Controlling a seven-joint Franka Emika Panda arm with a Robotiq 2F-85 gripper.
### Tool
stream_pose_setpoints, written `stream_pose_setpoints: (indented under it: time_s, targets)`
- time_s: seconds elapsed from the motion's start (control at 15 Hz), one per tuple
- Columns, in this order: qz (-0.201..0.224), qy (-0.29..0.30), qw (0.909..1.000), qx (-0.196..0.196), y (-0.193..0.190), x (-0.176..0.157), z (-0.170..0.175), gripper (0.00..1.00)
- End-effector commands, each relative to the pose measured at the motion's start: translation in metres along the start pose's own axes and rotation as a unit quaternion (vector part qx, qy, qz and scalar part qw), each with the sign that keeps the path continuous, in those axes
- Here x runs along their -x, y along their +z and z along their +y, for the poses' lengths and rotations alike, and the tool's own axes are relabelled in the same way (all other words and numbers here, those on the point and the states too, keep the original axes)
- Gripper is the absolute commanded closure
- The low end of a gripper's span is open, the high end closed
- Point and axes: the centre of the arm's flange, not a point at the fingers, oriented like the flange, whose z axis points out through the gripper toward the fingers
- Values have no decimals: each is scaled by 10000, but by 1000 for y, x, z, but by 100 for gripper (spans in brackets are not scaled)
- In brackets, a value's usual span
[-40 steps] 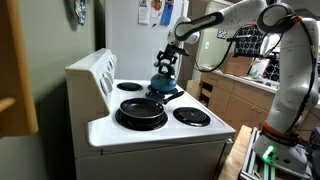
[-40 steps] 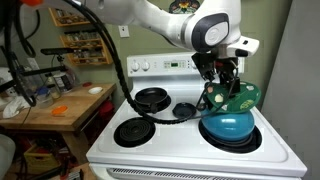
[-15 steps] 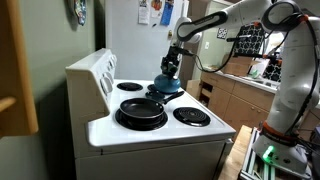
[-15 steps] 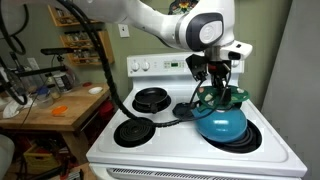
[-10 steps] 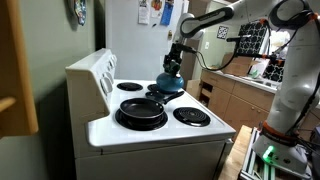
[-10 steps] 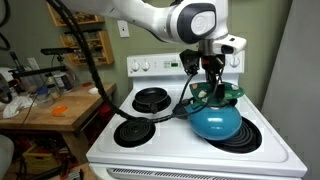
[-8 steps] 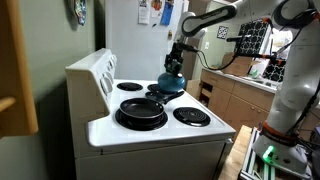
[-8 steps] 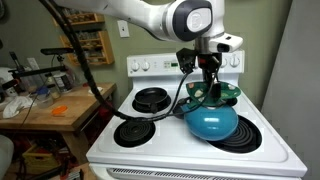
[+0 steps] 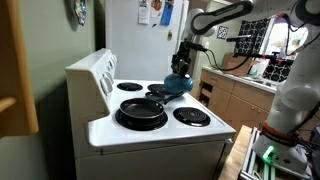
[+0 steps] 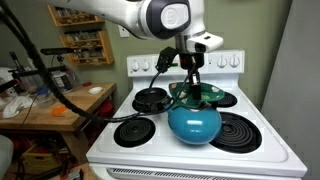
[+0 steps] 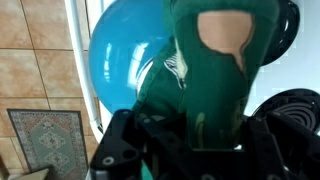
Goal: Use the green pot holder to move the blue kettle to the left
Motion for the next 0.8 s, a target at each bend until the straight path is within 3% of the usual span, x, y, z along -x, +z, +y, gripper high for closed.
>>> stream_pose_setpoints:
  time_s: [0.0,0.47,0.73]
  targets:
    - [-18,-16,10000,13,1,5,1,100]
    - [-150,-6,9998,103,20,2,0,100]
    - [-361,17,9992,161,15,29,-4,100]
